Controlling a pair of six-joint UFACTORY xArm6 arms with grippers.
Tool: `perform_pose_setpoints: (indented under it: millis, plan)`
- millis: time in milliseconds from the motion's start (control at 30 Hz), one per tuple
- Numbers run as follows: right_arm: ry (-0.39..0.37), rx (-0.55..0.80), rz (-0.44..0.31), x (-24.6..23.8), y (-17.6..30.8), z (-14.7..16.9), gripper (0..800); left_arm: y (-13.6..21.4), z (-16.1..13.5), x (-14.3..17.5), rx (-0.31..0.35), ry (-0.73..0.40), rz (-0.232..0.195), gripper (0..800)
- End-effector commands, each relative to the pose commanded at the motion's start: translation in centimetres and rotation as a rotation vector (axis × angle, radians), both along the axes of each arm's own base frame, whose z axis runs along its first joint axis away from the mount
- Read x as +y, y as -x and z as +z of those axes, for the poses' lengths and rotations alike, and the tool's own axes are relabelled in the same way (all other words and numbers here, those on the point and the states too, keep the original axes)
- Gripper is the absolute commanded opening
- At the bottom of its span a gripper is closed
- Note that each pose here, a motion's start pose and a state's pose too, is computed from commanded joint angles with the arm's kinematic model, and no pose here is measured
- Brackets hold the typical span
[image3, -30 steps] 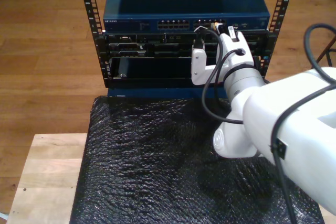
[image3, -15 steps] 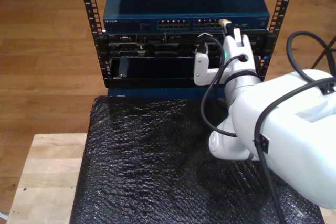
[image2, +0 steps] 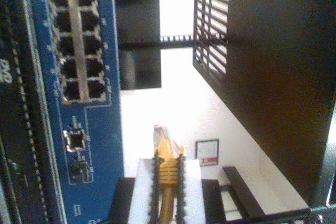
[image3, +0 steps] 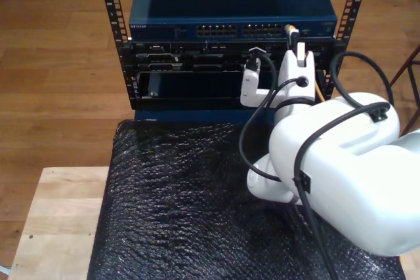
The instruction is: Grab the cable and plug it in
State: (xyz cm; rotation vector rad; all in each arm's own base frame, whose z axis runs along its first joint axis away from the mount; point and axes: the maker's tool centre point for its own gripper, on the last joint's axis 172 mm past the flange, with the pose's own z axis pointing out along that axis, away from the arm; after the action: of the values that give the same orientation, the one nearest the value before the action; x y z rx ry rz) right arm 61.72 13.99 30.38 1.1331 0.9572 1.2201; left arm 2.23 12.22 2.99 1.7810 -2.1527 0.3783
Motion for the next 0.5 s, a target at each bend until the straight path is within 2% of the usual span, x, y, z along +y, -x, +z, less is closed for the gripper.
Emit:
perform_pose_setpoints:
  millis: [500]
  plan:
    - [-0.015, -0.003, -0.015, 0.9, -1.4, -1.3, 0, 0.0, 0.0, 0.0, 0.0, 0.0, 0.0, 800]
